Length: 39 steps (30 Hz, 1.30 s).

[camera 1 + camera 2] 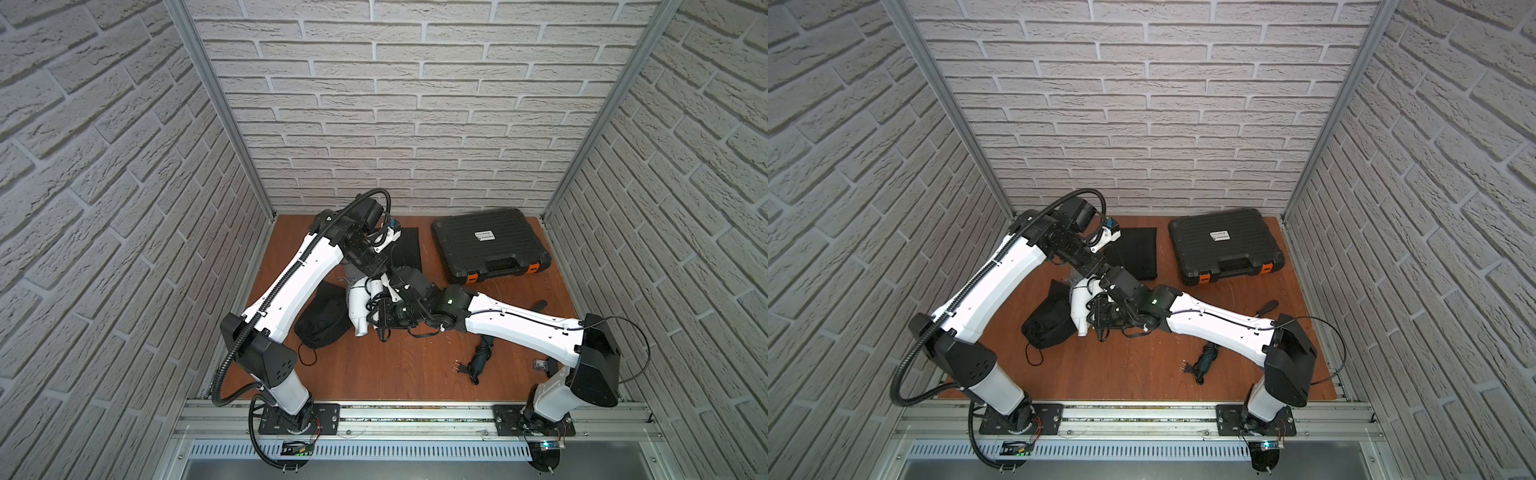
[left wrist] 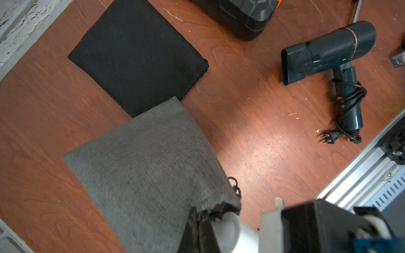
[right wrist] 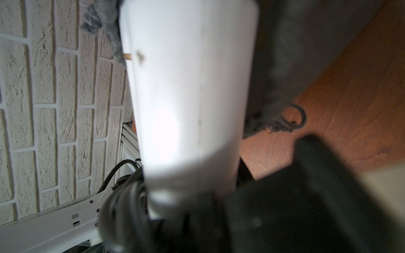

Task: Pack away hair dryers
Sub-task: Place the hair dryer in the drawstring bag.

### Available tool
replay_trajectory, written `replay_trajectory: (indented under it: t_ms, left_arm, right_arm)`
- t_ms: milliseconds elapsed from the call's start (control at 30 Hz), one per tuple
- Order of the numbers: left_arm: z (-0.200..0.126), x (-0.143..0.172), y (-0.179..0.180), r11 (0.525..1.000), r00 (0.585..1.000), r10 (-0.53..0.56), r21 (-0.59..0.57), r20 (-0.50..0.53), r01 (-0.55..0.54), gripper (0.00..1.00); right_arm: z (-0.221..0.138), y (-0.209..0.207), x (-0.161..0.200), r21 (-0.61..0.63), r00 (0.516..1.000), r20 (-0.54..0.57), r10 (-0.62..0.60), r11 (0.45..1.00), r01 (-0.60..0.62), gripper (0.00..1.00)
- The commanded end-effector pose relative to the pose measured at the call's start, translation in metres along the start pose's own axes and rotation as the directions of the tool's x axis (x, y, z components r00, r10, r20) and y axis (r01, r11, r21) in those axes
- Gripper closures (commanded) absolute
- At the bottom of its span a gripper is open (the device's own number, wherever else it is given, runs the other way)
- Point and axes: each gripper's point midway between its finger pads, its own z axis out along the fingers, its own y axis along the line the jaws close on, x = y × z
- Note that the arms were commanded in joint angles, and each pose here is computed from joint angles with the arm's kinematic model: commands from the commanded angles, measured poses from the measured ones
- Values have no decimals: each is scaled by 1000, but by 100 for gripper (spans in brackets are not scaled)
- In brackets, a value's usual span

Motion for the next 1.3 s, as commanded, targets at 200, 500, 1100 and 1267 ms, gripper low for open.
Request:
replay_trajectory:
  t_ms: [200, 500, 1100, 1267]
  left_arm:
    - [0, 1, -18, 997, 999, 47, 55, 4, -47, 100]
    - [-14, 7, -30, 993, 998, 52, 109, 32, -55, 100]
    - [-12, 25, -45, 979, 996, 90, 184, 2, -89, 100]
    - [-15, 27, -55, 964, 994, 110, 242, 8, -108, 100]
  right_arm:
    - [-3, 10, -25, -70, 996, 91, 24, 997, -17, 97]
    - [-6, -10, -38, -55, 993, 106, 57, 997, -52, 97]
    - [-29, -15, -51, -175, 987, 113, 115, 980, -94, 97]
    - [-32, -9, -54, -211, 988, 106, 111, 974, -87, 97]
